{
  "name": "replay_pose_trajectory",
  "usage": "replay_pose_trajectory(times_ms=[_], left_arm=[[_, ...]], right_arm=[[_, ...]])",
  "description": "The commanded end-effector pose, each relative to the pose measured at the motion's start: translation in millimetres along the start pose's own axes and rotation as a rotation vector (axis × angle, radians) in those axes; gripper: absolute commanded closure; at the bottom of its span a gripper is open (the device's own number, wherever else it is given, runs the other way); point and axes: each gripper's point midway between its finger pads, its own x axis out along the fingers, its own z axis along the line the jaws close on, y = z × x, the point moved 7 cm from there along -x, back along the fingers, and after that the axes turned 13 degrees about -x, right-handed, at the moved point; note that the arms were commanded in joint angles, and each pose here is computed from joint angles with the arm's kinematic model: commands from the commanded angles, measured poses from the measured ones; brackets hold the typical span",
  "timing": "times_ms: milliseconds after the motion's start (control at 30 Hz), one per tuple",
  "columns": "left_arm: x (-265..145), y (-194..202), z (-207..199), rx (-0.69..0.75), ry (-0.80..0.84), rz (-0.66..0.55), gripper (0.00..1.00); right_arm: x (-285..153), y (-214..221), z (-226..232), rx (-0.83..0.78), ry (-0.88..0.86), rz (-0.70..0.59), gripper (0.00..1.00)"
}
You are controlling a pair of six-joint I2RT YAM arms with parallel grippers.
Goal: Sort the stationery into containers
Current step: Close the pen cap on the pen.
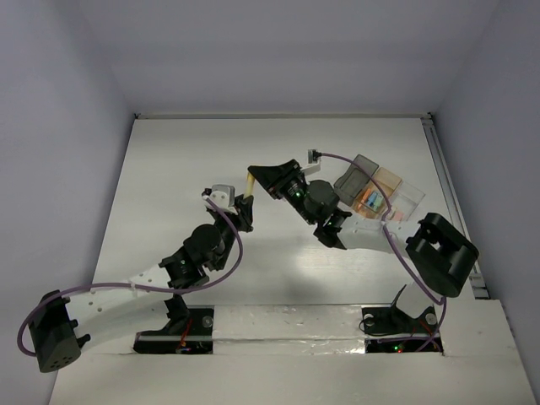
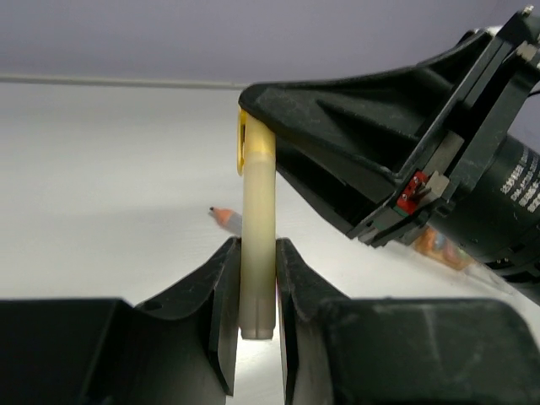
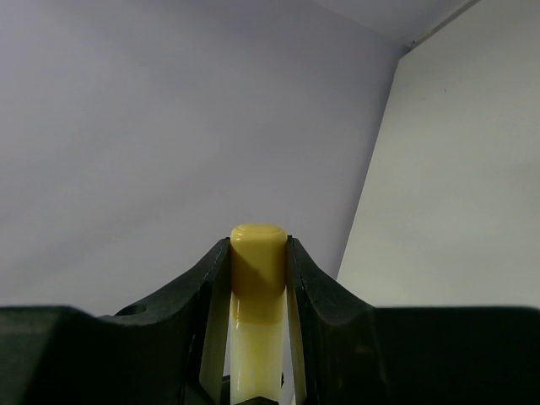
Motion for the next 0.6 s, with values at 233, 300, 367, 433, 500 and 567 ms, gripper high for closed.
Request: replay_pose_trajectory(times_ms=[233,300,367,433,500,567], left_arm=[[6,-111,-35,-0.224,0.043,-0.348,1.00],[6,-112,-36,-0.222,0.044,-0.348,1.00],[6,-112,-37,-0.229,0.048,-0.345,1.00],[7,-107,-39,-0.227,0.061,-0.320,1.00],[8,-99,-40,-0.231,0.076,-0.280,1.00],[7,-90,-43,-0.231,0.125,-0.237,1.00]], right_arm=[[-52,108,-7,-0.083,-0.020,0.445,1.00],[-56,114,-9,-0.083,-0.016,0.461,1.00],[-58,114,-11,-0.076,-0.013,0.462,1.00],[-60,112,-11,-0.074,-0.007,0.448,1.00],[-57,99,-10,-0.076,-0.001,0.422,1.00],[-51,84,-13,-0.077,0.019,0.368,1.00]])
